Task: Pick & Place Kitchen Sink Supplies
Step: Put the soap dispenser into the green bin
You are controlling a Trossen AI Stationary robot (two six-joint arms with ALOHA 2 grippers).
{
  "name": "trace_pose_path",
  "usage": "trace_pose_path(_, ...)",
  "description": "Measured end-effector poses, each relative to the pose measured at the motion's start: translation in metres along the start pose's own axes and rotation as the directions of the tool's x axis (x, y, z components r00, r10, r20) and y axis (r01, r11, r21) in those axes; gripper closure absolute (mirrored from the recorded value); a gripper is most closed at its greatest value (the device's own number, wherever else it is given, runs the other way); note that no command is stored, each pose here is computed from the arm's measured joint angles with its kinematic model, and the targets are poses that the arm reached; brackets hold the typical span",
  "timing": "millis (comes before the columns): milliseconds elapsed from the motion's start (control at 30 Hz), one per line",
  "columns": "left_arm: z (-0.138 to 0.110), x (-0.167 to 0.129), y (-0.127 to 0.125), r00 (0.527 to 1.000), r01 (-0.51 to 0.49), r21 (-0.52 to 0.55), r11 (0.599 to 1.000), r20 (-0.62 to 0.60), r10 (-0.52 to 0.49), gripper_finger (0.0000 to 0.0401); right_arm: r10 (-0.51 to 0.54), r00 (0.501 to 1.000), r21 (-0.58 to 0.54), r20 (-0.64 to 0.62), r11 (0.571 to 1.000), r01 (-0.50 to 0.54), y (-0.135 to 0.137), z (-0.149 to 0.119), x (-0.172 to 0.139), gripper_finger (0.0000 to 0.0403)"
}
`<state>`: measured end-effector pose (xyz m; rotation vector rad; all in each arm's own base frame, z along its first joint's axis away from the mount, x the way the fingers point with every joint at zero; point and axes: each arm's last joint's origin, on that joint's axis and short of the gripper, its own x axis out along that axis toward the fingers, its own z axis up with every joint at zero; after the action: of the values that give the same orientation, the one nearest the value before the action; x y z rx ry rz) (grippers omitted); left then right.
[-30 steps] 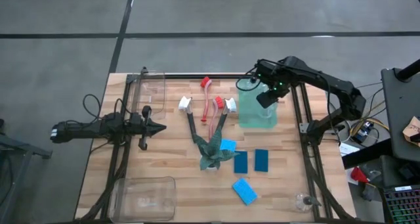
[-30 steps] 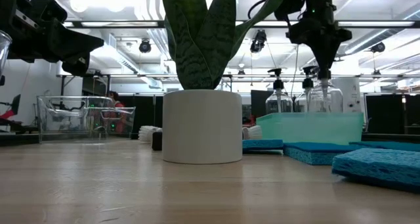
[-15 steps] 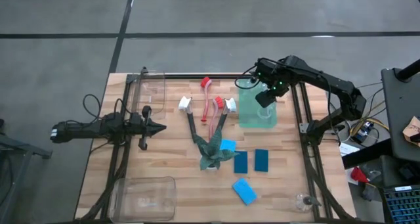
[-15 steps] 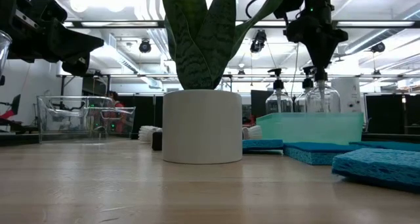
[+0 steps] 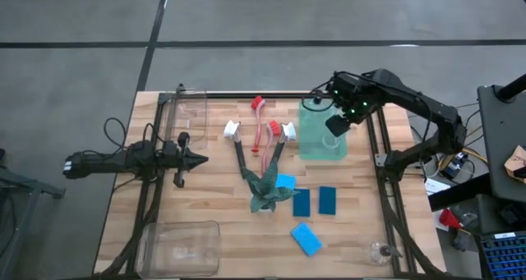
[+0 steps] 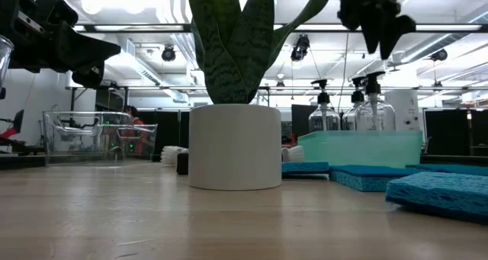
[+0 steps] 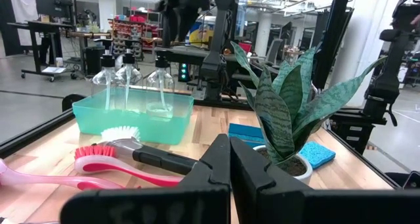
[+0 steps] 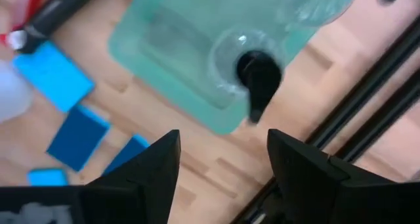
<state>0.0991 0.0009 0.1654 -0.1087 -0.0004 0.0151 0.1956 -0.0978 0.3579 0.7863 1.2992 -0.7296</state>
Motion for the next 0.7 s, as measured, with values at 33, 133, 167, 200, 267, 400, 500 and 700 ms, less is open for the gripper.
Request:
trace_pose_path(33,0.000,0.000,0.000,1.000,0.000,0.000,1.000,-0.001,0.000,0.0401,0.015,1.000,0.000,0.004,1.000,-0.015,0.002,-0.005,-0.003,0.0177)
trace_pose_path(133,0.000,0.000,0.000,1.000,0.000,0.000,1.000,0.000,0.000,0.0401,0.070,0.997,0.002,0.017,0.998,-0.070,0.008,-0.021,-0.012,0.0177)
trace_pose_path(167,0.000,0.000,0.000,1.000,0.000,0.000,1.000,0.000,0.000,0.0401,0.083,0.996,-0.009,0.022,0.997,-0.083,0.011,-0.027,-0.015,0.0177)
trace_pose_path(200,0.000,0.000,0.000,1.000,0.000,0.000,1.000,0.000,0.000,0.0401,0.095,0.995,-0.022,0.027,0.995,-0.094,0.013,-0.033,-0.018,0.0177)
trace_pose_path(267,0.000,0.000,0.000,1.000,0.000,0.000,1.000,0.000,0.000,0.0401,0.121,0.992,-0.042,0.027,0.992,-0.119,0.019,-0.045,-0.022,0.0177)
trace_pose_path(400,0.000,0.000,0.000,1.000,0.000,0.000,1.000,0.000,0.000,0.0401,0.162,0.987,-0.109,0.008,0.981,-0.160,0.034,-0.071,-0.028,0.0177)
trace_pose_path(500,0.000,0.000,0.000,1.000,0.000,0.000,1.000,0.000,0.000,0.0401,0.179,0.984,-0.157,-0.025,0.971,-0.181,0.046,-0.091,-0.030,0.0177)
trace_pose_path(700,0.000,0.000,0.000,1.000,0.000,0.000,1.000,0.000,0.000,0.0401,0.178,0.979,-0.253,-0.098,0.947,-0.197,0.069,-0.133,-0.030,0.0177)
